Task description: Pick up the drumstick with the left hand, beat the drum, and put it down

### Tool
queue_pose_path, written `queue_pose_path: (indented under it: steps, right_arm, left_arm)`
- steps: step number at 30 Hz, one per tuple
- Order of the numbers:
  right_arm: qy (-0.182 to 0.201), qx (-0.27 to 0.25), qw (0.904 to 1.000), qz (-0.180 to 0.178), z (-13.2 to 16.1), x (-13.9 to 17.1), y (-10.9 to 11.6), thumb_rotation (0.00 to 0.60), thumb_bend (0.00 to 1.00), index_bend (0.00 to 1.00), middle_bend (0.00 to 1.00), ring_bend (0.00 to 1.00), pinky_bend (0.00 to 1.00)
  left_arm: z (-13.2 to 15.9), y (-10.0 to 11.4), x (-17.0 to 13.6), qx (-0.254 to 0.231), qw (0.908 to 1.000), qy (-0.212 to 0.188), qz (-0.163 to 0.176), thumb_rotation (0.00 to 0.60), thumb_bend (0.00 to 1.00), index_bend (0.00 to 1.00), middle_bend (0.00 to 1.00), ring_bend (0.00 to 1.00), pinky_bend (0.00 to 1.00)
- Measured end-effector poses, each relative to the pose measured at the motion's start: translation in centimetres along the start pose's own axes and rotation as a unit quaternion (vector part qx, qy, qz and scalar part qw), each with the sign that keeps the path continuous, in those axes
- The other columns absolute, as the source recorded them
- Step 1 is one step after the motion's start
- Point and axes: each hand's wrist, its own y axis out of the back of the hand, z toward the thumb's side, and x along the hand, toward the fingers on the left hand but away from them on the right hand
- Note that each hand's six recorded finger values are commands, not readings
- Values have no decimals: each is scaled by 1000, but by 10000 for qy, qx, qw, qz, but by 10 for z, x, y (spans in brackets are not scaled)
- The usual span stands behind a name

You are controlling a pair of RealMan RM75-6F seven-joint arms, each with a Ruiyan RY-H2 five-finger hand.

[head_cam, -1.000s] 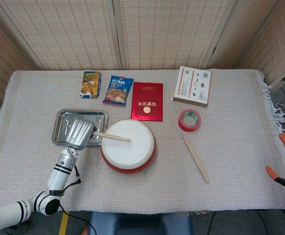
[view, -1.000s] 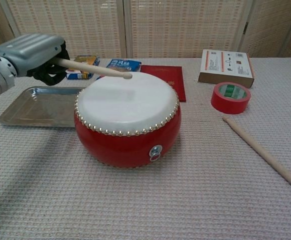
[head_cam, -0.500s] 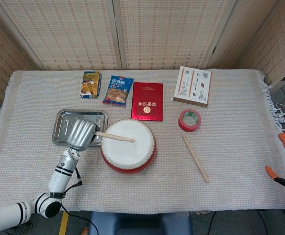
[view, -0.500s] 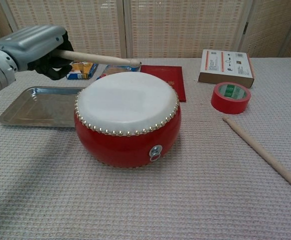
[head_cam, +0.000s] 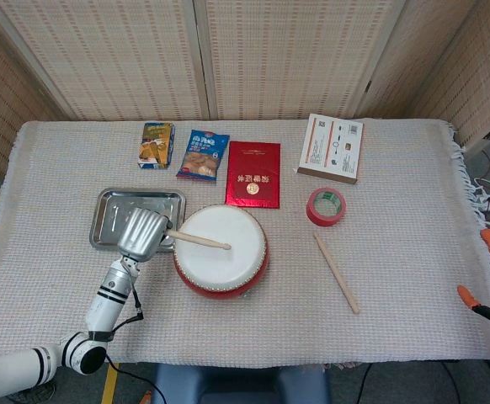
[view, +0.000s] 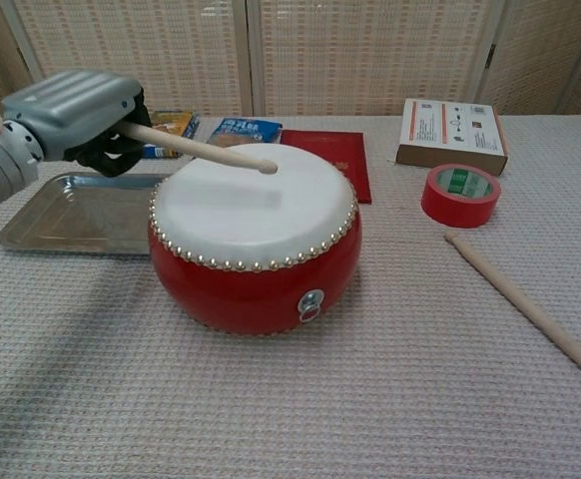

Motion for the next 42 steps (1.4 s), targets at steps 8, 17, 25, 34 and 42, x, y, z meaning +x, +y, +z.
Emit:
queue_pose_path:
  steps: [8,17,25,34,42]
  right_arm:
    - [-18,2,10000,4,-1,1,0,600,203,0,94,0,0]
    - [-151,43,9989,431,-5,4,-12,600,204,0,94,0,0]
    - [-171,28,9973,717,-3,5,-18,600,203,0,94,0,0]
    - [-170,3,9960,873,-3,5,-23,600,204,0,94,0,0]
    - [-171,-37,9960,877,-3,5,-25,600,203,0,94,0,0]
  left_arm:
    - [-5,6,1,2,10000,48,31,600,658,1000,1000,1000,1000]
    - [-3,-17,-3,770,9968,-113,-185,600,657,1000,1000,1000,1000]
    - [-3,2,0,323,9994,-67,-52,600,657,1000,1000,1000,1000]
    - [-3,-29,-1,855,9952,-144,-448,600,657,1000,1000,1000,1000]
    - [-10,0,2,-239,9995,169,-87,600,657,1000,1000,1000,1000]
